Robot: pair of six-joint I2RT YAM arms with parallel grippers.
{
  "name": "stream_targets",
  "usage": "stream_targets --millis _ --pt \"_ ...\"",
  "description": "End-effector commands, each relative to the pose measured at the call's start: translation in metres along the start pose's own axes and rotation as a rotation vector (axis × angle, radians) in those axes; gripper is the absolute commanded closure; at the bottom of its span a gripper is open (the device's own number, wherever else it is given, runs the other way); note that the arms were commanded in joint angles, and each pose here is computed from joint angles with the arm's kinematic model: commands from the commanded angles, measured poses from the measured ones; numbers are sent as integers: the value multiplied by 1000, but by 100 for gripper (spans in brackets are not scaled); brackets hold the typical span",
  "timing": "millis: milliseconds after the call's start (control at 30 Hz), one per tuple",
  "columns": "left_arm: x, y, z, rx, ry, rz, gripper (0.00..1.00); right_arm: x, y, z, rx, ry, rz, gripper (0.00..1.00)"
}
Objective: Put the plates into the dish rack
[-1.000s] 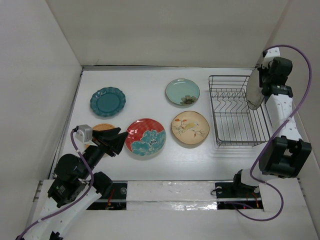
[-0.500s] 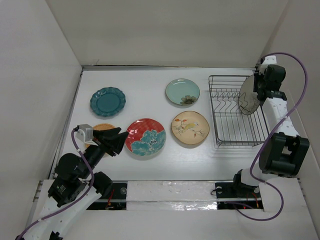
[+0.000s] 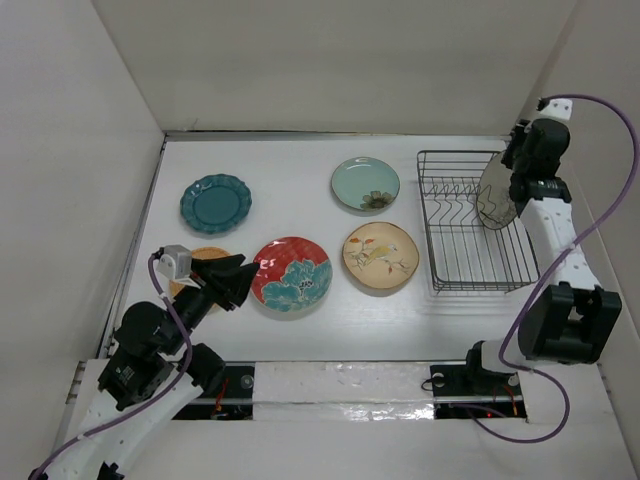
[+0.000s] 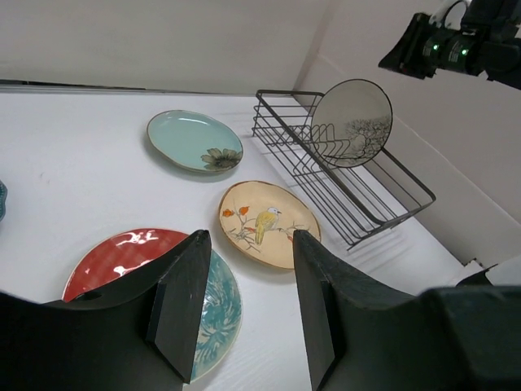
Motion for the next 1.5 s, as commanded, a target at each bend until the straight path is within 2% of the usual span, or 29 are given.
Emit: stream_targets --millis 0,33,67,100,167,200,233,300,333,433,467,533,567,633,700,833,1067,1133,1233,1267,1333,1433,1467 --pt "-2 -6 2 -6 7 -2 59 53 50 62 -196 -139 174 72" --pt "-1 -7 1 -1 5 1 60 69 56 59 -184 -144 229 88" --pt "-1 -8 1 3 4 4 64 100 69 53 -164 -146 332 100" --pt "0 -9 0 7 3 7 74 122 74 39 -115 -142 419 100" --pt "1 -11 -3 23 0 17 85 160 86 18 -39 -118 539 100" --pt "1 -13 -3 27 -1 22 95 193 104 4 5 -92 654 100" --pt "2 -15 -6 42 -2 30 99 214 109 -16 59 -64 727 100" --pt "2 -17 -8 55 -3 32 100 257 138 -44 142 -9 937 100" --pt "3 -19 -9 62 -5 33 100 274 139 -65 205 18 991 100" --pt "3 -21 -11 73 -8 35 100 313 166 -104 355 77 1199 92" --pt "3 -22 -12 79 -8 37 100 327 162 -125 423 104 1230 79" --pt "3 -24 -13 87 -9 40 97 347 175 -151 506 166 1311 62" --pt "4 -24 -13 90 -11 43 95 358 173 -167 553 203 1313 45" --pt "5 -26 -15 99 -12 49 91 368 173 -184 589 257 1322 32" --pt "5 -27 -16 107 -11 54 90 381 171 -201 642 283 1355 28" --pt "6 -29 -18 118 -14 63 89 386 161 -230 740 339 1360 26" --pt "6 -29 -18 116 -17 57 89 381 150 -262 846 370 1317 26" --pt "6 -29 -17 114 -18 56 89 380 154 -267 873 359 1357 29" --pt "6 -28 -16 104 -17 56 89 378 167 -281 971 349 1431 42" --pt "6 -27 -15 102 -17 57 89 376 171 -285 1004 338 1455 50" --pt "6 -27 -15 98 -17 62 89 374 178 -294 1070 305 1521 55" --pt "7 -25 -14 91 -14 66 89 375 186 -306 1098 307 1548 61" --pt "7 -25 -13 88 -14 68 89 377 187 -307 1103 298 1554 70"
Point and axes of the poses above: each gripper's point midway between its finger pads, its own y axis back along the fingers, its own x axis along the line the jaws close on, z = x × y, the point moved 6 cm from there along y, back along the fingers, and after that the axes turned 2 degrees about -y, right-handed, at the moved point
